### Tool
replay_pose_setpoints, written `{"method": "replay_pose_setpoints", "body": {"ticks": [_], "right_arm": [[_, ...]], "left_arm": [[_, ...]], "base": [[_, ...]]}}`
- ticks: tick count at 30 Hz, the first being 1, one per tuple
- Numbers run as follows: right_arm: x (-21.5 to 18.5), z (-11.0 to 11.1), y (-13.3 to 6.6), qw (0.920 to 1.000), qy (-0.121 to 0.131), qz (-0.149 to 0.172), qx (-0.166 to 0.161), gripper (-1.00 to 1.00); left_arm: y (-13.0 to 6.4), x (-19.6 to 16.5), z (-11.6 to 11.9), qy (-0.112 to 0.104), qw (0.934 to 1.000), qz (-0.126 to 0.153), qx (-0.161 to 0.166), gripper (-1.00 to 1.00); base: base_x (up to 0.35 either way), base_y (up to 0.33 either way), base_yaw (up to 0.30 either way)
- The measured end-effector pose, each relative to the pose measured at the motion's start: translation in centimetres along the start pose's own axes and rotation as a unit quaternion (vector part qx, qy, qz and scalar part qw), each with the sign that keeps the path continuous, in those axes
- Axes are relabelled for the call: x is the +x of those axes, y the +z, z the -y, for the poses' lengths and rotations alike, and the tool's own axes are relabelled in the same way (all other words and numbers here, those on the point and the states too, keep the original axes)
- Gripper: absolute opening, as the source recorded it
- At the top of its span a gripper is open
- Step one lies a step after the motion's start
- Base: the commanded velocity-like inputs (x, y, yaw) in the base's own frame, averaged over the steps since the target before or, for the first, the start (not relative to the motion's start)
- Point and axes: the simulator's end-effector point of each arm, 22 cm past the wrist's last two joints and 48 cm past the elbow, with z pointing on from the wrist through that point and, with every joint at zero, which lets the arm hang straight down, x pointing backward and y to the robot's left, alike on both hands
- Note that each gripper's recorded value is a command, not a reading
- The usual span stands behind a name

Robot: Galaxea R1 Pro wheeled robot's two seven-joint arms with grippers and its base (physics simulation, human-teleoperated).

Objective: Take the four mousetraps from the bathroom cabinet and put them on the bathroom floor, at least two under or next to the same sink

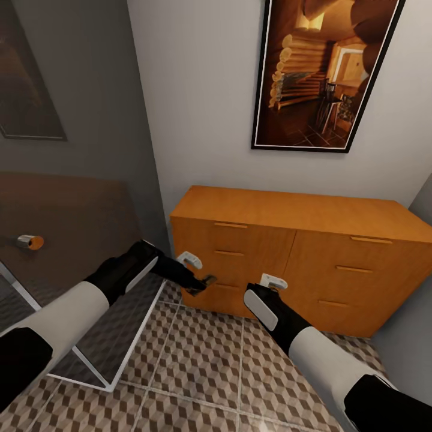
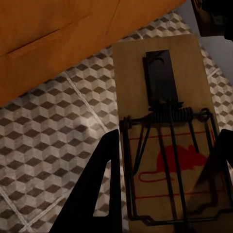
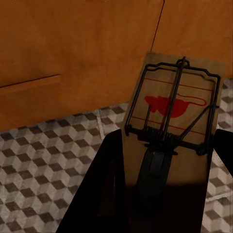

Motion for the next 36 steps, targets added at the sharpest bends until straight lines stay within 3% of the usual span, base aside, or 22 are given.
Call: {"method": "replay_pose_setpoints", "body": {"ticks": [17,22,28,31,33,36], "right_arm": [[2.4,0.8,0.4,0.9998,-0.008,-0.014,0.007,-1.00],[3.0,1.1,0.5,0.9997,-0.010,-0.018,0.010,-1.00],[3.1,1.2,0.6,0.9997,-0.011,-0.018,0.011,-1.00],[3.5,1.4,0.7,0.9997,-0.012,-0.021,0.008,-1.00],[4.0,1.2,0.9,0.9996,-0.020,-0.019,-0.001,-1.00],[4.5,1.2,1.1,0.9988,-0.048,-0.005,-0.009,-1.00]], "left_arm": [[0.9,1.1,0.5,-0.005,1.0000,-0.006,0.006,-1.00],[1.8,1.7,0.9,0.004,0.9999,0.004,0.012,-1.00],[2.6,3.8,-0.1,-0.016,0.9998,-0.008,0.006,-1.00],[3.2,4.5,-1.0,-0.013,0.9999,0.002,0.003,-1.00],[3.8,5.3,-1.6,-0.014,0.9999,0.008,0.000,-1.00],[5.5,7.2,-1.7,-0.033,0.9995,-0.003,0.002,-1.00]], "base": [[0.000,0.000,0.000],[0.000,0.000,0.000],[0.000,0.000,0.000],[0.000,0.000,0.000],[0.000,0.000,0.000],[0.000,0.000,0.000]]}}
